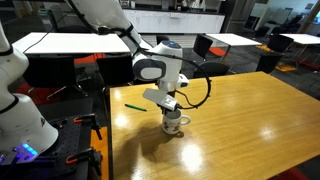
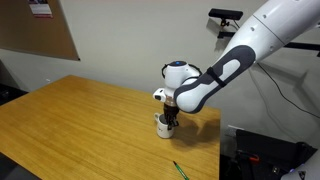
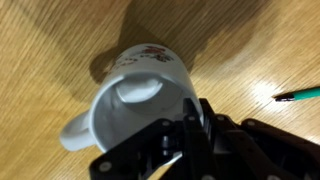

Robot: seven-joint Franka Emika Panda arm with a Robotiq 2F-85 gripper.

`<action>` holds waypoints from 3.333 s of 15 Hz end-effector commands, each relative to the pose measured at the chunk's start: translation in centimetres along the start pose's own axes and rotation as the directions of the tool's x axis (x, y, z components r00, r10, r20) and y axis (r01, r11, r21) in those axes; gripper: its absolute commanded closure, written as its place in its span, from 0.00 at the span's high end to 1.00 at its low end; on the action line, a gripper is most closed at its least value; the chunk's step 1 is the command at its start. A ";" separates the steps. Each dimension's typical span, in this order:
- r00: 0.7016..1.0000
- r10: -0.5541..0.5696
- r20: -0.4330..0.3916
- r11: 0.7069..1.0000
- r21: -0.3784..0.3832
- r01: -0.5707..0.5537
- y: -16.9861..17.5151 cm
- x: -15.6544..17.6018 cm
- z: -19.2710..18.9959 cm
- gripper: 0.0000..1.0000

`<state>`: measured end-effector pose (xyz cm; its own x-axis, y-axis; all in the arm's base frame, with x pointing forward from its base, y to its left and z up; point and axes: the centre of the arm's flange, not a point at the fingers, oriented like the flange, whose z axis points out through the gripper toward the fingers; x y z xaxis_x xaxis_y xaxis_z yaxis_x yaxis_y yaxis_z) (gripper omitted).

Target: Move the white cup to the left

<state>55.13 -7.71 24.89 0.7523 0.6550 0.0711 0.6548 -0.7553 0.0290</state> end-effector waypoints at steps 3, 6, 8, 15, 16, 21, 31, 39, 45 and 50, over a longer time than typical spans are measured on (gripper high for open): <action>0.998 -0.053 -0.017 0.999 0.001 0.053 -0.8 0.7 -2.5 0.02; 0.998 -0.053 -0.015 0.999 0.001 0.053 -0.9 0.9 -2.4 0.04; 0.998 -0.057 -0.013 0.998 0.002 0.057 -1.0 1.1 -2.2 0.03; 0.998 -0.060 -0.010 0.998 0.003 0.060 -1.0 1.4 -2.1 0.02; 0.998 -0.060 -0.009 0.998 0.004 0.060 -1.0 1.4 -2.0 0.02; 0.998 -0.063 -0.007 0.998 -0.003 0.063 -1.0 1.8 -2.3 0.48; 0.998 -0.055 -0.021 0.998 -0.041 0.054 -1.2 1.5 -4.9 0.72; 0.998 -0.026 -0.062 0.992 -0.123 0.018 -1.2 0.2 -9.7 0.88; 0.994 0.018 -0.112 0.981 -0.188 -0.039 -1.4 -1.1 -13.7 1.00; 0.993 0.088 -0.081 0.972 -0.210 -0.103 -1.3 -2.1 -18.3 1.00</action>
<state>53.08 -8.58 39.97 0.7674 0.6130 0.1880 0.5711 -0.7867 0.2343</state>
